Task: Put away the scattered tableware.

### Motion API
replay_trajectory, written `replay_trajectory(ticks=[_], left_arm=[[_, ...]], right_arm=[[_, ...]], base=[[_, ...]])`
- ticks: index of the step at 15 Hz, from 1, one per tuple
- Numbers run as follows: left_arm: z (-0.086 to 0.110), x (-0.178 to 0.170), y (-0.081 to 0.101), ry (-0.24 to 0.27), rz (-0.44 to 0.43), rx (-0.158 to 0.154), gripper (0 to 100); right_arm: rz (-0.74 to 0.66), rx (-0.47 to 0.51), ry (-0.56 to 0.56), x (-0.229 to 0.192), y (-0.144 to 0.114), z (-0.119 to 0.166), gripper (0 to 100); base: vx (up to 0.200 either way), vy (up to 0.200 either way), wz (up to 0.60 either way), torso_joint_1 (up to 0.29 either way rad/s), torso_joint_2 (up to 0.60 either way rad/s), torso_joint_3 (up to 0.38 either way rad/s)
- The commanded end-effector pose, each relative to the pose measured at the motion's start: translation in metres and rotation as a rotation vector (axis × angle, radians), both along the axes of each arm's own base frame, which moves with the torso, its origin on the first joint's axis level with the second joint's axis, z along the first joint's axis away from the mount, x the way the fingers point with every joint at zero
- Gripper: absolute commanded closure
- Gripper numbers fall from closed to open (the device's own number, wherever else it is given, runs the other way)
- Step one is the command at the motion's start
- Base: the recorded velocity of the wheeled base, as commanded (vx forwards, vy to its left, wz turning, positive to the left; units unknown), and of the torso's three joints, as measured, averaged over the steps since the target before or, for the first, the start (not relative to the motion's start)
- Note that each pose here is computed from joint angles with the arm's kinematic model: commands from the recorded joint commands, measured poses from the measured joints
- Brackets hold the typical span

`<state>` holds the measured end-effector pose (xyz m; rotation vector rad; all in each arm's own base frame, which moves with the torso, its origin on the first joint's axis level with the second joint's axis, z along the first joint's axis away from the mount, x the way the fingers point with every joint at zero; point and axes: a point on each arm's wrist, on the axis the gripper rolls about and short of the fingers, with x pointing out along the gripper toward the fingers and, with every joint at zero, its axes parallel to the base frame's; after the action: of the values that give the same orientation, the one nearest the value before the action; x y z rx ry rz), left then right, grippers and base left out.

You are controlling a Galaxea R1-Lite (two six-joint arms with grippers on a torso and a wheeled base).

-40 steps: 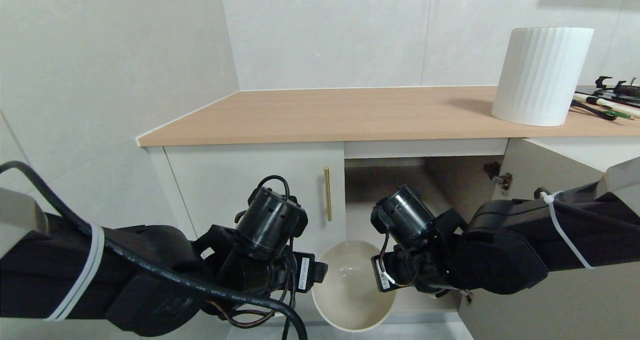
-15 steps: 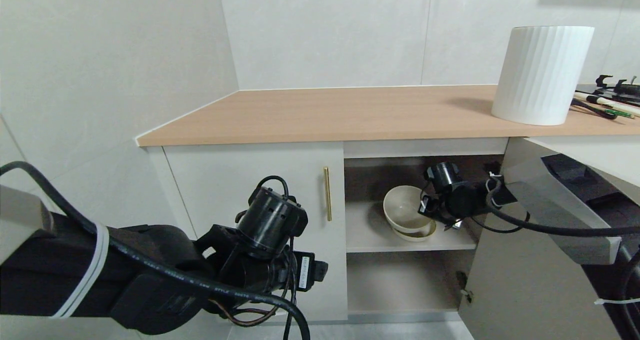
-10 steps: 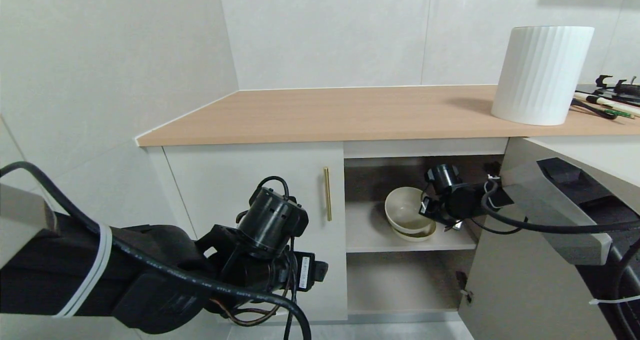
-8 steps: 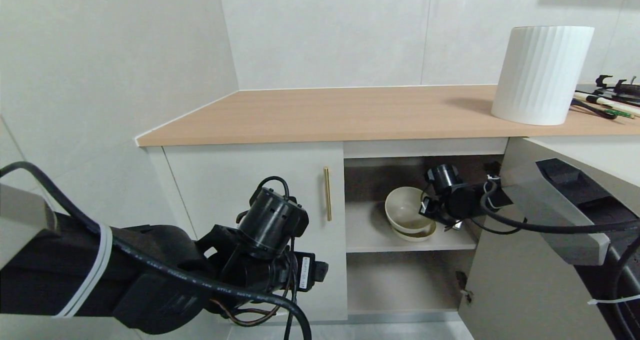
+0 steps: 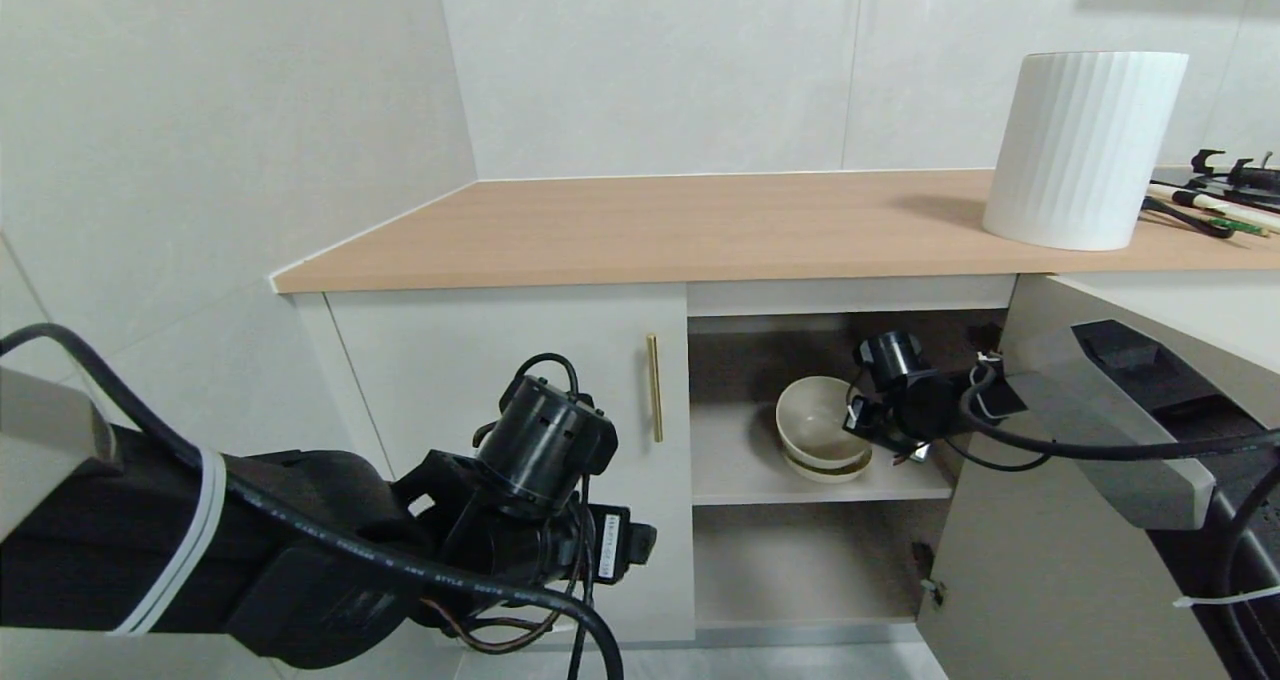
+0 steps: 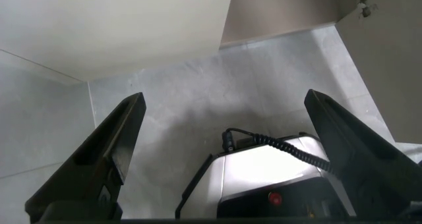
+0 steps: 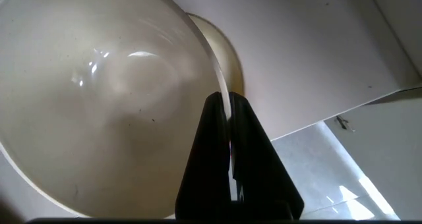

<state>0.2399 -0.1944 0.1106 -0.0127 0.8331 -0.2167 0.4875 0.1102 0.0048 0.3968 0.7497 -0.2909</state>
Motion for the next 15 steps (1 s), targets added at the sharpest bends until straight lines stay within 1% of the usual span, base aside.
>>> replay_trajectory(ticks=[1,4,6,7,8,9,10,11,13,14,15], left_arm=[[0.0,0.0,0.0,0.0,0.001,0.0,0],[0.0,0.0,0.0,0.0,0.001,0.0,0],[0.002,0.0,0.001,-0.005,0.004,-0.007,0],[0.004,0.001,0.003,-0.008,0.02,-0.018,0],[0.01,0.003,0.005,-0.023,0.037,-0.037,0],[0.013,0.004,0.007,-0.031,0.046,-0.048,0],[0.035,0.003,0.019,-0.085,0.075,-0.098,0],[0.051,0.0,0.029,-0.125,0.09,-0.131,0],[0.077,-0.01,0.048,-0.193,0.114,-0.189,0],[0.085,-0.015,0.053,-0.213,0.115,-0.208,0],[0.103,-0.032,0.067,-0.24,0.108,-0.24,0]], right_arm=[[0.0,-0.002,0.002,0.0,0.0,-0.001,0],[0.0,-0.002,0.004,0.0,0.0,-0.001,0],[0.002,0.001,0.002,-0.002,0.0,0.001,0],[-0.001,0.001,0.0,-0.003,0.0,0.005,0],[-0.002,0.002,0.011,-0.009,-0.001,0.013,0],[0.002,-0.001,0.026,-0.014,-0.001,0.017,0],[0.03,0.01,0.046,-0.031,0.003,0.036,0],[0.074,0.012,0.058,-0.047,0.014,0.046,0],[0.129,0.008,0.063,-0.08,0.021,0.073,0],[0.146,0.003,0.06,-0.091,0.022,0.082,0],[0.185,0.003,0.026,-0.121,0.019,0.113,0]], base=[[0.0,0.0,0.0,0.0,0.0,0.0],[0.0,0.0,0.0,0.0,0.0,0.0],[0.0,0.0,0.0,0.0,0.0,0.0],[0.0,0.0,0.0,0.0,0.0,0.0],[0.0,0.0,0.0,0.0,0.0,0.0],[0.0,0.0,0.0,0.0,0.0,0.0],[0.0,0.0,0.0,0.0,0.0,0.0],[0.0,0.0,0.0,0.0,0.0,0.0],[0.0,0.0,0.0,0.0,0.0,0.0],[0.0,0.0,0.0,0.0,0.0,0.0],[0.0,0.0,0.0,0.0,0.0,0.0]])
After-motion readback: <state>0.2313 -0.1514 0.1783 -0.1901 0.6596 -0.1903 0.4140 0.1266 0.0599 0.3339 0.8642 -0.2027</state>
